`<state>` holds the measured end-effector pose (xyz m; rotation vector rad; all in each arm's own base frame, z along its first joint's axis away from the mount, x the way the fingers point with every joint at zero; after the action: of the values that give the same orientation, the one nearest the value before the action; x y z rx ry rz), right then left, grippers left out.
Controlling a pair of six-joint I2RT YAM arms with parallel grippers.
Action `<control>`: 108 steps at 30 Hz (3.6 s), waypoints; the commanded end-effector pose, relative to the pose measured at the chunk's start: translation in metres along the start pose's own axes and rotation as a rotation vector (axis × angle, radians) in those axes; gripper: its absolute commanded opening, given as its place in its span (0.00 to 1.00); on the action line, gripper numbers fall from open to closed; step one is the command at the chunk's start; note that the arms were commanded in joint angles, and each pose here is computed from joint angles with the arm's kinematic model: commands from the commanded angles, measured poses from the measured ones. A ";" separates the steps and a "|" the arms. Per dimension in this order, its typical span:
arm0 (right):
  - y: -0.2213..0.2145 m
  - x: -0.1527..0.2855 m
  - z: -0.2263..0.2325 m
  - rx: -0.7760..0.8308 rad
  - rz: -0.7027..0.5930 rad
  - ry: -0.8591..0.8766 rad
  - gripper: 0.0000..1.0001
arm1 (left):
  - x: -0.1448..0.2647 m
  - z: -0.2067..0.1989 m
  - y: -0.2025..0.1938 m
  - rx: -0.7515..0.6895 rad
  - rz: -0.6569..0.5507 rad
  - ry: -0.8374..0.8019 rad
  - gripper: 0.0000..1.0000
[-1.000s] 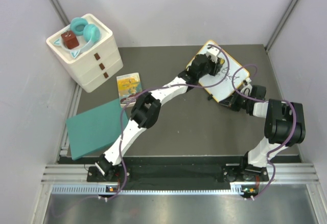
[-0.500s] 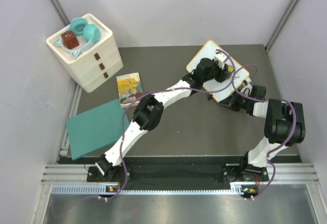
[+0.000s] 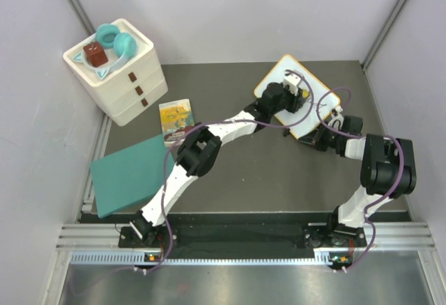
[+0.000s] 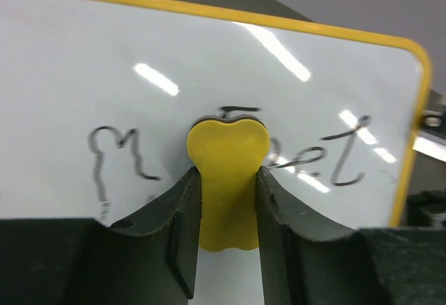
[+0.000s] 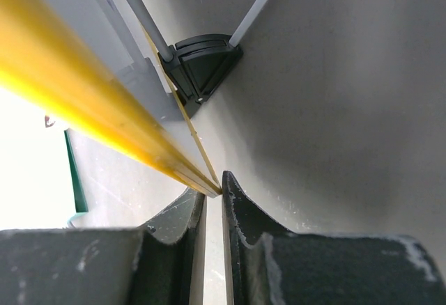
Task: Erase the whiteboard
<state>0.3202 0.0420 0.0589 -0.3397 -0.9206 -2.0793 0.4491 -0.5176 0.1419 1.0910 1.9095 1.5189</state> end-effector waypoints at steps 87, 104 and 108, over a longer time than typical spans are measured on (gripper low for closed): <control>-0.035 -0.011 0.011 0.013 0.164 0.060 0.00 | -0.016 0.031 0.044 -0.114 -0.234 0.028 0.00; -0.035 -0.011 0.011 0.015 0.164 0.061 0.00 | -0.008 0.068 0.073 -0.126 -0.374 0.143 0.00; -0.036 -0.011 0.011 0.014 0.166 0.060 0.00 | -0.010 0.073 0.069 -0.120 -0.350 0.149 0.00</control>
<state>0.3249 0.0469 0.0584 -0.3106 -0.9427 -2.0609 0.5287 -0.4768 0.1690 0.6316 1.9541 1.5660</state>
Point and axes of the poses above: each gripper's point midway between its finger pads, its own x axis back along the fingers, its own z axis along the line the jaws close on, y = z × x, the point moved 5 cm from there along x, back along the fingers, and after that the axes turned 8 degrees about x, right-handed, at the moved point
